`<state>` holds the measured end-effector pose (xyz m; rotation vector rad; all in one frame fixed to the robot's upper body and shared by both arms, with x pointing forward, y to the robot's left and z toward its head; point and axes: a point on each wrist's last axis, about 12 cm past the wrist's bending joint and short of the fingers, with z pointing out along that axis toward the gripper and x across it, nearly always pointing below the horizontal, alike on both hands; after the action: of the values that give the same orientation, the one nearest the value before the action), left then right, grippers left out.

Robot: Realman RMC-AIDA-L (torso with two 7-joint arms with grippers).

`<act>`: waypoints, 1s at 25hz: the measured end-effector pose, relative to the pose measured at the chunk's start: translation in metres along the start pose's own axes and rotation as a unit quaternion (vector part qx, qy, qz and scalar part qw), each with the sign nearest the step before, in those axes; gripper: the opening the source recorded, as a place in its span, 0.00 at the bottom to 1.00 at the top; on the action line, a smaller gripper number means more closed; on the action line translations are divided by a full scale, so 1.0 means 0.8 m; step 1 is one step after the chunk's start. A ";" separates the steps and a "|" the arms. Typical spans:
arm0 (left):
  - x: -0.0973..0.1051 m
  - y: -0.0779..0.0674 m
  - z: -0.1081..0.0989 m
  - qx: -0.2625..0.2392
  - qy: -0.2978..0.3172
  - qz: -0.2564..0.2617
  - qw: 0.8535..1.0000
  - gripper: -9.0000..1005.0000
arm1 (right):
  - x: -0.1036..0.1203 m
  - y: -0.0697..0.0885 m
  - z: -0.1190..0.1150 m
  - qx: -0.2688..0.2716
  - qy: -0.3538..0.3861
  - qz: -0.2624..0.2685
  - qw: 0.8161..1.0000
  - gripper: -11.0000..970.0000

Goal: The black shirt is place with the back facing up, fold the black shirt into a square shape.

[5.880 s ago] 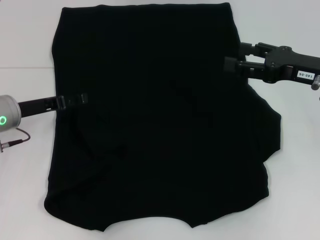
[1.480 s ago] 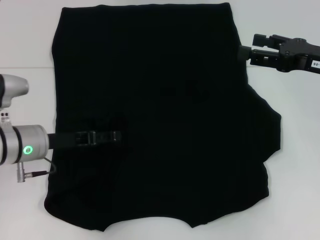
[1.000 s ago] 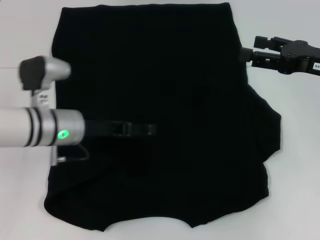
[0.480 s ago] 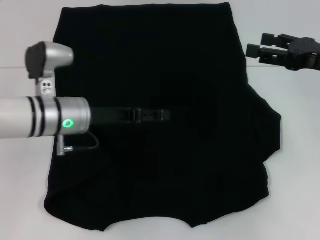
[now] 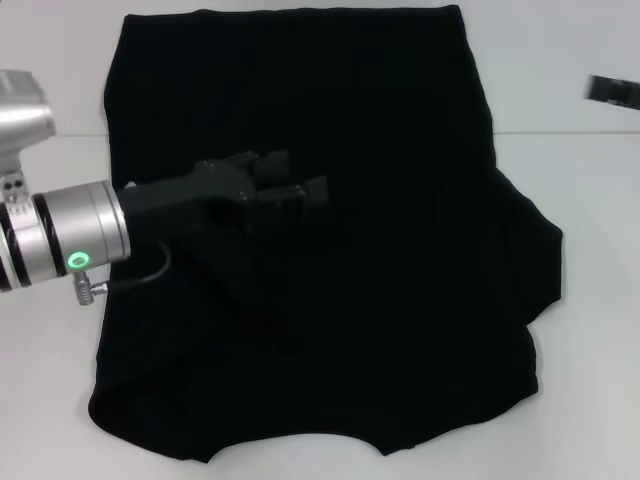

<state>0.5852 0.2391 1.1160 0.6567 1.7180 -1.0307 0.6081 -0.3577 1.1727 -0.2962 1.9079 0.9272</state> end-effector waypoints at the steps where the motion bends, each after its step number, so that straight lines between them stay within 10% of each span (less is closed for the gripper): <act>1: 0.001 -0.002 0.000 0.003 -0.004 0.026 1.000 0.83 | 0.000 -0.008 -0.008 0.019 0.003 0.022 1.000 0.76; 11: 0.020 -0.020 0.020 0.054 0.035 0.199 0.978 0.83 | 0.014 -0.037 -0.021 0.124 0.096 0.143 0.977 0.75; 25: 0.038 -0.022 0.019 0.078 0.108 0.226 0.965 0.82 | 0.056 -0.035 0.027 0.140 0.176 0.181 0.957 0.75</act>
<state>0.5667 0.2160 1.0911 1.2374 1.5713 -0.7943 0.6147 -0.3535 1.1165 0.0700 2.4468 0.8624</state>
